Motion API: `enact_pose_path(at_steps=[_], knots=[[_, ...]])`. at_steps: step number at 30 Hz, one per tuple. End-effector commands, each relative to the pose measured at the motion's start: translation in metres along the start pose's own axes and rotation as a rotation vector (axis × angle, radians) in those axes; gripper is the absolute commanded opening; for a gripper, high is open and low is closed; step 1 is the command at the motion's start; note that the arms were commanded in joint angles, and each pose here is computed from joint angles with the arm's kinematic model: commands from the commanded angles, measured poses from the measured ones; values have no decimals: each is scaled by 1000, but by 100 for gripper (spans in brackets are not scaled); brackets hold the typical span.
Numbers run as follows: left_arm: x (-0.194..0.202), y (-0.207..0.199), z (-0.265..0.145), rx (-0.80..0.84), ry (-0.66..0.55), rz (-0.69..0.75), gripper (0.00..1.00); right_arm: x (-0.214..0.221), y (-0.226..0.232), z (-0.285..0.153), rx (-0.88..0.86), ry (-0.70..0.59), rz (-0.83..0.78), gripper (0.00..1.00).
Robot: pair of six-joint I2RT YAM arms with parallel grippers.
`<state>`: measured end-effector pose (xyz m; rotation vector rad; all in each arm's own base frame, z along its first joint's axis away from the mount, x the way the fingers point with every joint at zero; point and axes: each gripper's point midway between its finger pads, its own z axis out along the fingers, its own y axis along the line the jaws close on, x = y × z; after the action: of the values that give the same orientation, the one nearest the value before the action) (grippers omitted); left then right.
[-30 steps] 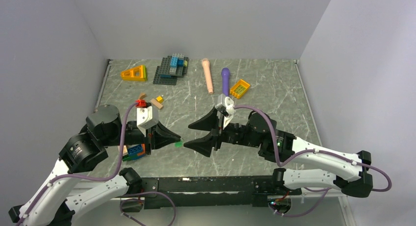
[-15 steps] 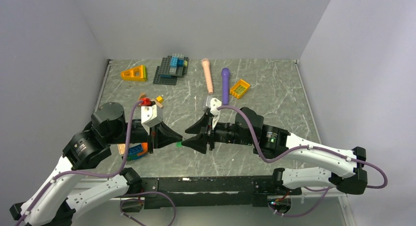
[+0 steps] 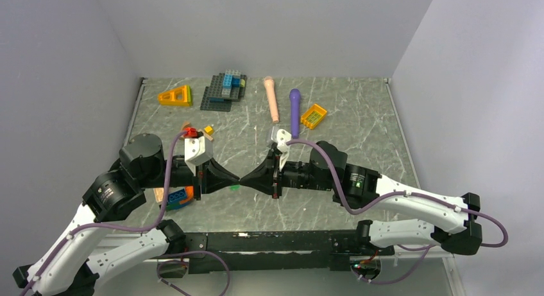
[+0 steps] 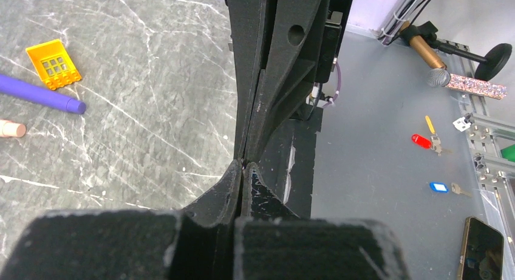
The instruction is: Remove the keys from the keyring
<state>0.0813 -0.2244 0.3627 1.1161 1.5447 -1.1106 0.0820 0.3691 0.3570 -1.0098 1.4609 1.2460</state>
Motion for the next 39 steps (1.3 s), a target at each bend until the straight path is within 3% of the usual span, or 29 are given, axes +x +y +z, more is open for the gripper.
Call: enact_pose_path(at_steps=[1,13,39], knots=[[-14,-8,0,44,-50,7,0,-33,5,-9,-4,-129,-19,0],[-22,-1,4,-3,-143,-39,0,-39,5,-19,-7,-274,56,0],[-25,19,1,-121,-281,-84,0,-38,9,-10,-56,-355,138,0]])
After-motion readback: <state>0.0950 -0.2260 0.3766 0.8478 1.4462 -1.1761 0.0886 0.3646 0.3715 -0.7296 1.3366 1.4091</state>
